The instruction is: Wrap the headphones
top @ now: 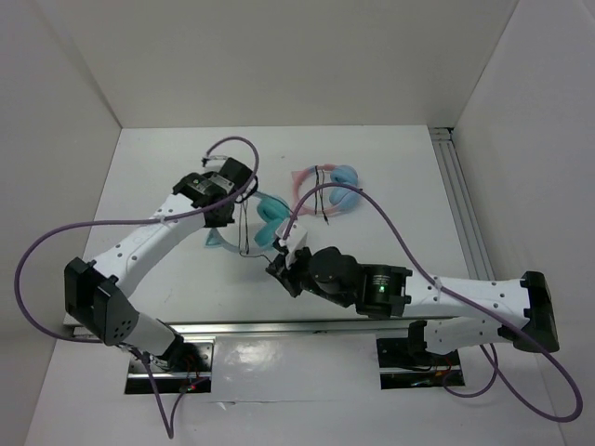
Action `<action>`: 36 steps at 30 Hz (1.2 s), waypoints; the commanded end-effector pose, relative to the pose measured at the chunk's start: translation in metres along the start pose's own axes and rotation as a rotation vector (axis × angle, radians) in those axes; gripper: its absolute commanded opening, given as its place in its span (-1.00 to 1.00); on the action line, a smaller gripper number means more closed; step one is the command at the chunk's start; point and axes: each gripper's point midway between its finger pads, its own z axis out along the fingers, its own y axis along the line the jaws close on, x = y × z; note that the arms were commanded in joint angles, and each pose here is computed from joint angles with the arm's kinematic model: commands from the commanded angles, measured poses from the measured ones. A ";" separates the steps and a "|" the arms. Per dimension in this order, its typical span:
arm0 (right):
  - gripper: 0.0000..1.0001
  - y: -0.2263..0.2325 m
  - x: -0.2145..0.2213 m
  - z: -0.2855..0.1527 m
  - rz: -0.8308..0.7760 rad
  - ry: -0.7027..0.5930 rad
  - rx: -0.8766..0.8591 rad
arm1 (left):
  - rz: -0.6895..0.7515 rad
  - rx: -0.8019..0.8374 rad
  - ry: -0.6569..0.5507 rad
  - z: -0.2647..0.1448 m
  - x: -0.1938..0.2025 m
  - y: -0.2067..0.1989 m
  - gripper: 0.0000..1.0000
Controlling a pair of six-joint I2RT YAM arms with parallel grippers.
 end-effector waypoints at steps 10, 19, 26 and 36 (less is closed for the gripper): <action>-1.00 -0.100 0.002 -0.045 -0.310 0.149 0.487 | 0.473 0.621 0.051 -0.084 0.089 -0.082 -1.00; -1.00 -0.120 -0.009 -0.065 -0.333 0.115 0.646 | 0.587 0.586 0.054 -0.117 0.135 -0.059 -1.00; -0.94 -0.122 -0.006 -0.068 -0.344 0.126 0.664 | 0.546 0.605 0.033 -0.126 0.127 -0.050 -1.00; -0.44 -0.127 0.002 -0.061 -0.320 0.141 0.654 | 0.561 0.702 0.039 -0.144 0.127 -0.055 -1.00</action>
